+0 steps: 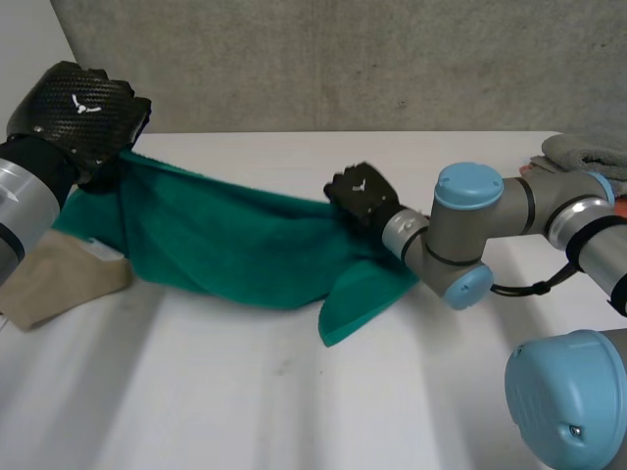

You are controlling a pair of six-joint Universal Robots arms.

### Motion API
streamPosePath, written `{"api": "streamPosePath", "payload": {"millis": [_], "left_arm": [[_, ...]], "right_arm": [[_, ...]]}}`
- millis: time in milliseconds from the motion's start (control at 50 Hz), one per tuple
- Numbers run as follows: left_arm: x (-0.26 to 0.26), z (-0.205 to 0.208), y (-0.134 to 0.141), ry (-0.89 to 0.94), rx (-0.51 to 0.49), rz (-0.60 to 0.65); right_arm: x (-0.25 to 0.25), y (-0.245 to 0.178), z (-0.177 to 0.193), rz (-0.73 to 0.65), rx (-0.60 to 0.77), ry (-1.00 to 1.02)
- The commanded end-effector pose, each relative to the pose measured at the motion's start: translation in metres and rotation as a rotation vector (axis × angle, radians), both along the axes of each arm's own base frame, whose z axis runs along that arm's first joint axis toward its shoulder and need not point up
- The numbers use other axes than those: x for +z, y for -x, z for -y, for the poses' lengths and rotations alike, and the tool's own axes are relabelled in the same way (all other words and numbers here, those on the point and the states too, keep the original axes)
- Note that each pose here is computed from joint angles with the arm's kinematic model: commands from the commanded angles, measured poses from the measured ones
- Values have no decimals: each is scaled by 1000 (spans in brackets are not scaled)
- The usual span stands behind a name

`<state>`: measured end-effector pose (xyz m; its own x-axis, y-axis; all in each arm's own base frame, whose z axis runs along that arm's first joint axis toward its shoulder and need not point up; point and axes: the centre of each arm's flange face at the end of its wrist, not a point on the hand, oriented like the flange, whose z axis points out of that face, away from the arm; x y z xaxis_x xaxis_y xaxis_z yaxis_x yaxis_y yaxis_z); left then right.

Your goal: Fold the laundry.

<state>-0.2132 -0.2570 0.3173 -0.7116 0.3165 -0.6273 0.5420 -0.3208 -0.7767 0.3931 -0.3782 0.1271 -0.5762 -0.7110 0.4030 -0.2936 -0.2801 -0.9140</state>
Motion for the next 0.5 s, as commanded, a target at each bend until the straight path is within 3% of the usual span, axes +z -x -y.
{"api": "streamPosePath", "payload": {"millis": [20, 120, 220, 340, 500], "left_arm": [[11, 20, 2, 75, 2, -14], [47, 52, 7, 256, 53, -83], [72, 77, 10, 357, 149, -183], [56, 103, 18, 321, 179, -202], [-4, 106, 18, 103, 169, -173]], "right_arm": [[93, 13, 32, 193, -250, 261], [207, 43, 34, 468, -396, 498], [259, 60, 14, 554, -383, 586], [255, 73, -1, 497, -369, 553], [175, 102, -13, 282, -436, 345]]}}
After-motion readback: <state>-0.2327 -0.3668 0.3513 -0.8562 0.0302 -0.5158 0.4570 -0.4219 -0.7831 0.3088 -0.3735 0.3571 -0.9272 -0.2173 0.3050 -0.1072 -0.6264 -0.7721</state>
